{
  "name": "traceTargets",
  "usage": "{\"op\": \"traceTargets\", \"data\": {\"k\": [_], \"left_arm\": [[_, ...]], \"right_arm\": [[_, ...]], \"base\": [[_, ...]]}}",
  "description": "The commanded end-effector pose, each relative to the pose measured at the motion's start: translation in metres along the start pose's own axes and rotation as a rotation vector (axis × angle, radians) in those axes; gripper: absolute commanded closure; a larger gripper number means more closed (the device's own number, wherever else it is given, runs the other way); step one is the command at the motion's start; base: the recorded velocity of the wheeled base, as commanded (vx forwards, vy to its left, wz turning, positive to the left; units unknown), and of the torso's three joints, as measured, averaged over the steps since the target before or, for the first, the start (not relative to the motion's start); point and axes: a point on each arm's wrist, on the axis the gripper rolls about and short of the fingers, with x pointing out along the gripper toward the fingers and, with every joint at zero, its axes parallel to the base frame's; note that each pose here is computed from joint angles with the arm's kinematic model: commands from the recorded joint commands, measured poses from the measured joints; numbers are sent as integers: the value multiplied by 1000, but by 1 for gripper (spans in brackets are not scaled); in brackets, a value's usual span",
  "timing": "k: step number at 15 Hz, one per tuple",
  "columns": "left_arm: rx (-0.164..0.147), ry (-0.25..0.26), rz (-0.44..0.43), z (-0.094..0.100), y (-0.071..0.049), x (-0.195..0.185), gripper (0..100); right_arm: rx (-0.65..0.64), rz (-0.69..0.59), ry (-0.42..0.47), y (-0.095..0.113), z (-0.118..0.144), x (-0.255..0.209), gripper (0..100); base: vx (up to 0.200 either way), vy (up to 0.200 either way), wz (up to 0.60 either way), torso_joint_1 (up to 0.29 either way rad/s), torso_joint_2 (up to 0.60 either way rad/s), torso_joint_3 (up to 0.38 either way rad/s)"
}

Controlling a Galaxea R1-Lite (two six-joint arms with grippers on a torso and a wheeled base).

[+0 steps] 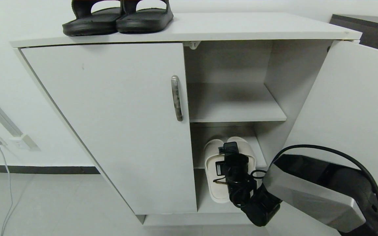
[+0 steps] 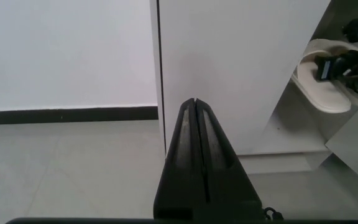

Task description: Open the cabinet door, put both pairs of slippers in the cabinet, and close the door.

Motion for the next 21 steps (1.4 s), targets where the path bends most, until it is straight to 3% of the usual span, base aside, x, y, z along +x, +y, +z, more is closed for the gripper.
{"op": "traceTargets", "data": {"k": [1, 4, 13, 21], "left_arm": [[0, 2, 1, 0, 0, 0, 100], [-2, 2, 2, 0, 0, 0, 100], [-2, 2, 2, 0, 0, 0, 100], [-2, 2, 5, 0, 0, 0, 100]], "right_arm": [[64, 5, 11, 4, 16, 17, 100], [105, 15, 55, 2, 25, 31, 100], [87, -44, -18, -5, 30, 75, 100], [74, -74, 3, -11, 29, 95, 100]], "base": [[0, 0, 0, 0, 0, 0], [0, 0, 0, 0, 0, 0], [0, 0, 0, 0, 0, 0], [0, 0, 0, 0, 0, 0]]}}
